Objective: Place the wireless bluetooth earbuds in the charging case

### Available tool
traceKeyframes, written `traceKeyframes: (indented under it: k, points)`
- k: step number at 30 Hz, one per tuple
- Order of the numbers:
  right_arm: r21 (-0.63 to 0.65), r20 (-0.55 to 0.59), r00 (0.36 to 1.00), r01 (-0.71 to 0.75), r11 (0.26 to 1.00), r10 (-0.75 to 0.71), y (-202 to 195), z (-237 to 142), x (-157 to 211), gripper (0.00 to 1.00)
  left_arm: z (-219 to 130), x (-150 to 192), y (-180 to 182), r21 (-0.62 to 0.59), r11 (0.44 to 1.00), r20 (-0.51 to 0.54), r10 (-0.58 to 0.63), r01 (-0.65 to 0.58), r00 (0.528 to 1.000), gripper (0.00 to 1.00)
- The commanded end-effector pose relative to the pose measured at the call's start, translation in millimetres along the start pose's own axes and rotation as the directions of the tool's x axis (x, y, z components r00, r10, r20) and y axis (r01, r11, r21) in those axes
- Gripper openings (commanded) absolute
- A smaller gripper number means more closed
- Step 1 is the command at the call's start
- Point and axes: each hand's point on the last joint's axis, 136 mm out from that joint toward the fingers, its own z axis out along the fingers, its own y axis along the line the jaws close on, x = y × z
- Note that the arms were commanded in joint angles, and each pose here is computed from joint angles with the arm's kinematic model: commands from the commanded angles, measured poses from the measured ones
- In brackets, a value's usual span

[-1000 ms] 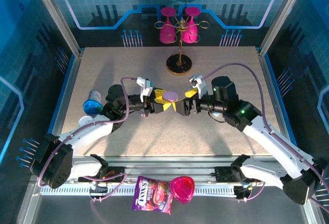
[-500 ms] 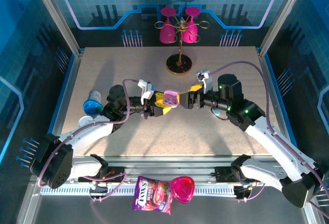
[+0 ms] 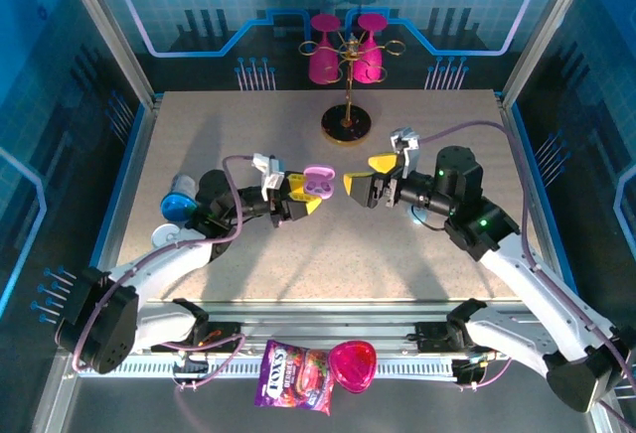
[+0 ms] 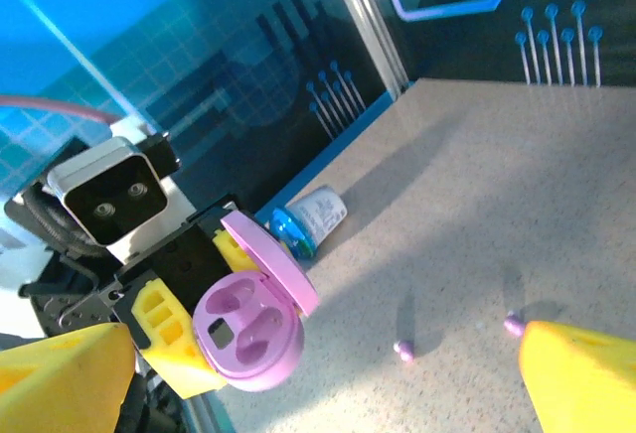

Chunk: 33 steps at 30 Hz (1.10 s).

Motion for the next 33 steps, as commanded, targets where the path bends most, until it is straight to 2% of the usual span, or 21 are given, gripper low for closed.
traceKeyframes:
  k: [1, 8, 16, 24, 33]
  points:
    - [0.028, 0.058, 0.997, -0.048, 0.998, 0.046, -17.5, 1.7, -6.2, 1.0, -13.2, -28.1, 3.8, -0.099, 0.991, 0.093, 0.097, -0.088, 0.991, 0.23]
    - [0.146, -0.086, 0.978, -0.179, 0.973, 0.193, -70.9, 49.2, 39.9, 0.87, -27.1, -38.0, -8.0, -0.142, 0.978, 0.09, 0.166, -0.152, 0.982, 0.24]
    - [0.243, -0.306, 0.916, -0.189, 0.951, 0.26, -97.1, 112.5, 105.8, 0.67, -35.1, -47.0, -24.4, -0.133, 0.975, 0.103, 0.193, -0.179, 0.976, 0.24]
    - [0.27, -0.471, 0.826, -0.198, 0.942, 0.308, -110.0, 171.9, 165.1, 0.6, -34.4, -42.2, -24.9, -0.122, 0.976, 0.096, 0.192, -0.18, 0.977, 0.25]
    - [0.343, -0.6, 0.758, -0.047, 0.938, 0.257, -149.0, 215.8, 198.9, 0.57, -33.2, -38.5, -24.2, -0.113, 0.978, 0.087, 0.184, -0.174, 0.979, 0.25]
